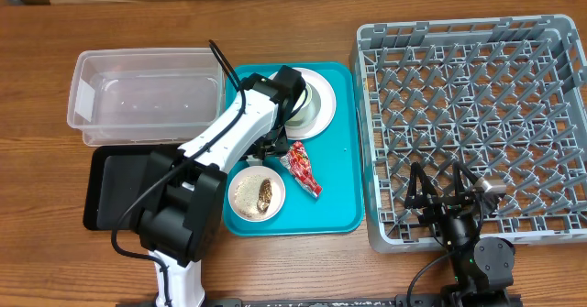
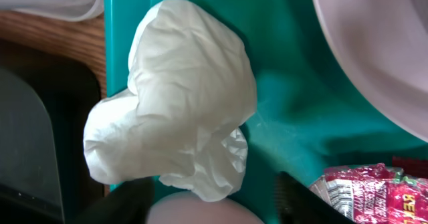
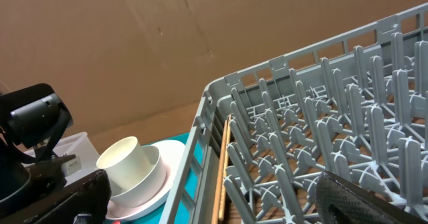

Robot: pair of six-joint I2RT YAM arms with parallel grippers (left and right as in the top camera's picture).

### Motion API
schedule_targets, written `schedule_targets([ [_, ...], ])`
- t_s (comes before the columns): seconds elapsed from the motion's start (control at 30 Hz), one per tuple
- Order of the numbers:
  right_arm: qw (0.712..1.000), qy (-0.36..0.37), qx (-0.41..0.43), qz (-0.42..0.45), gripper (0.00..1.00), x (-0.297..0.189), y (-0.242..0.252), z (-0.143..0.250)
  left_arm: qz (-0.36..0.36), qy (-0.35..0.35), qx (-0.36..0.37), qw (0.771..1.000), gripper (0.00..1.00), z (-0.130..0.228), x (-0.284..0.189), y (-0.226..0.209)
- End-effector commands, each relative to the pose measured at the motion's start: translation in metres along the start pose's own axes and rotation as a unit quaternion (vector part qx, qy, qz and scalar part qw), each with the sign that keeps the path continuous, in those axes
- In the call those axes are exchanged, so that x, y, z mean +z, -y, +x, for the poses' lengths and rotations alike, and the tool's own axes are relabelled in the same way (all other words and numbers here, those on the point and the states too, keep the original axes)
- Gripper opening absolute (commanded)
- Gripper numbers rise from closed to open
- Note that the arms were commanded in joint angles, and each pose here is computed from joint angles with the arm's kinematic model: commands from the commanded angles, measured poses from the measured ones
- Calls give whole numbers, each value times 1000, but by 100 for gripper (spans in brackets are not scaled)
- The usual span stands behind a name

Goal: Sort waste into correct bins and load items into the dishwasher
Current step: 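Lower the left gripper and grasp the crumpled white napkin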

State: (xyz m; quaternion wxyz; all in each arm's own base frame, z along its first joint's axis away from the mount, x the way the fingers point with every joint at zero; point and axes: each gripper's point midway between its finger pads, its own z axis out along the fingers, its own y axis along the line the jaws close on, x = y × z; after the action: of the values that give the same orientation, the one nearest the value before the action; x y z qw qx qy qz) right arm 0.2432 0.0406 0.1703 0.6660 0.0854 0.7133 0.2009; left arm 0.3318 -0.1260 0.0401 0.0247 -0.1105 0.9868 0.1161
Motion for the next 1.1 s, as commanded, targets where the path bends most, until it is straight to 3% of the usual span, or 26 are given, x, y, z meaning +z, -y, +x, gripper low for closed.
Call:
schedule_targets([
  [0.0,1000,2,4,-1,100,0,0,2,-10,6,-2,1000,50,-5,4,-2],
  [0.07,1000,2,4,-1,100,0,0,2,-10,6,-2,1000,47,-5,4,-2],
  [0.37,1000,2,4,-1,100,0,0,2,-26,23,-3,999,51,-11,4,-7],
  [0.6,1000,2,4,-1,100,0,0,2,-35,39,-4,999,47,-17,3,-9],
  [0.93,1000,2,4,-1,100,0,0,2,-32,42,-6,999,47,-20,7,-6],
  [1.07,1000,2,4,-1,100,0,0,2,-32,41,-5,999,43,-19,10,-6],
])
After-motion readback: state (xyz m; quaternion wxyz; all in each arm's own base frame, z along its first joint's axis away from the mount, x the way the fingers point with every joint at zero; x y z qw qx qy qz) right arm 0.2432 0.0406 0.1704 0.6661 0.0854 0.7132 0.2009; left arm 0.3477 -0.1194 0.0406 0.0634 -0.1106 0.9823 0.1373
